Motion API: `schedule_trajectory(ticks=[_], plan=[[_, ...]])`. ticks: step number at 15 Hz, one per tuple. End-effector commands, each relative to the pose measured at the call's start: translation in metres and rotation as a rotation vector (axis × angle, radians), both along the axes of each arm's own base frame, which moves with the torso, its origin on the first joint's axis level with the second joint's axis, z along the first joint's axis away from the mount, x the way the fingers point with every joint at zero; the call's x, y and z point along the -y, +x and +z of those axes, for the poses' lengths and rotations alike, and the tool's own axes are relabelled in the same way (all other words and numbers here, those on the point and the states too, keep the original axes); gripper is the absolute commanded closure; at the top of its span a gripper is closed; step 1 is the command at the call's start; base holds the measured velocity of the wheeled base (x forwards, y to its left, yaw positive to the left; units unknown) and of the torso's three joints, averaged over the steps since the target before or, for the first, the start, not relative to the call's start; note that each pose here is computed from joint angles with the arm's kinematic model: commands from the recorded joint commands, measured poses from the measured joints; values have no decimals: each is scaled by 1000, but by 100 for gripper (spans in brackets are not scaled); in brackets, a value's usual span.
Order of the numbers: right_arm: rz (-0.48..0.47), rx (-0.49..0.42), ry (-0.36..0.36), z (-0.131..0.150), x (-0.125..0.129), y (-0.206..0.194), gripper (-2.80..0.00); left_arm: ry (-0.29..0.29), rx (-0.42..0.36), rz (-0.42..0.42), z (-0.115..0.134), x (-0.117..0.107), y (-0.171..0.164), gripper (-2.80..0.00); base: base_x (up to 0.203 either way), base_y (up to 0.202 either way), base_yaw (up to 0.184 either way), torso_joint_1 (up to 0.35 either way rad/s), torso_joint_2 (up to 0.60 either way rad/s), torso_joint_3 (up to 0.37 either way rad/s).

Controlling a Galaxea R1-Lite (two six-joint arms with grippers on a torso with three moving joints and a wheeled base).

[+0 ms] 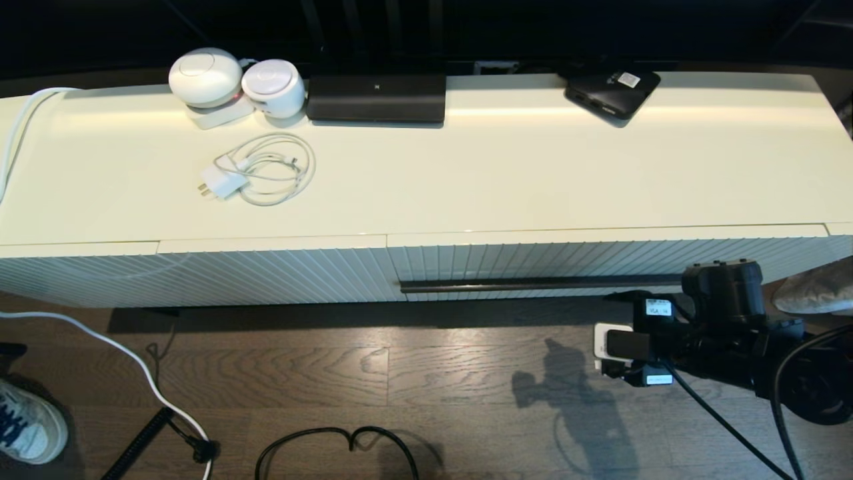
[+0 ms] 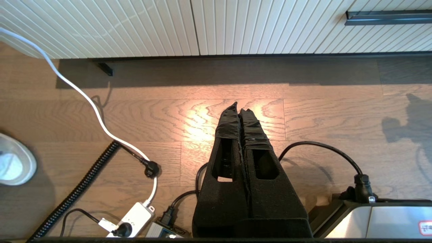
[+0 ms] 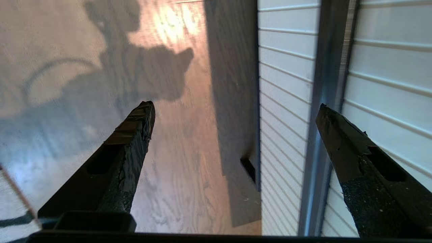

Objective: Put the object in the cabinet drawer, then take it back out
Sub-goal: Open the drawer

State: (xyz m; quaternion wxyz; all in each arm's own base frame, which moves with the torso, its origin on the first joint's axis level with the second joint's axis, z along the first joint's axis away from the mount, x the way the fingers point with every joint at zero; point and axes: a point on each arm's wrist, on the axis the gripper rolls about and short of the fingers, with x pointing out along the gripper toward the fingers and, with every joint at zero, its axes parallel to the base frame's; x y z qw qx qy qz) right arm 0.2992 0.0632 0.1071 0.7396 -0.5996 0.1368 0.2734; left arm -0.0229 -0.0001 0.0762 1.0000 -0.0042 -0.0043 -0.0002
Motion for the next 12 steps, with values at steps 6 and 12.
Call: schedule_trajectory(ticks=[6,12], plan=[[1,48,4,5,-1,13,-280,-1,2,0,0,0,0,0,0,0,0,0,0,0],[-2,65,10,-7,-4,29,-280,-1,4,0,0,0,0,0,0,0,0,0,0,0]])
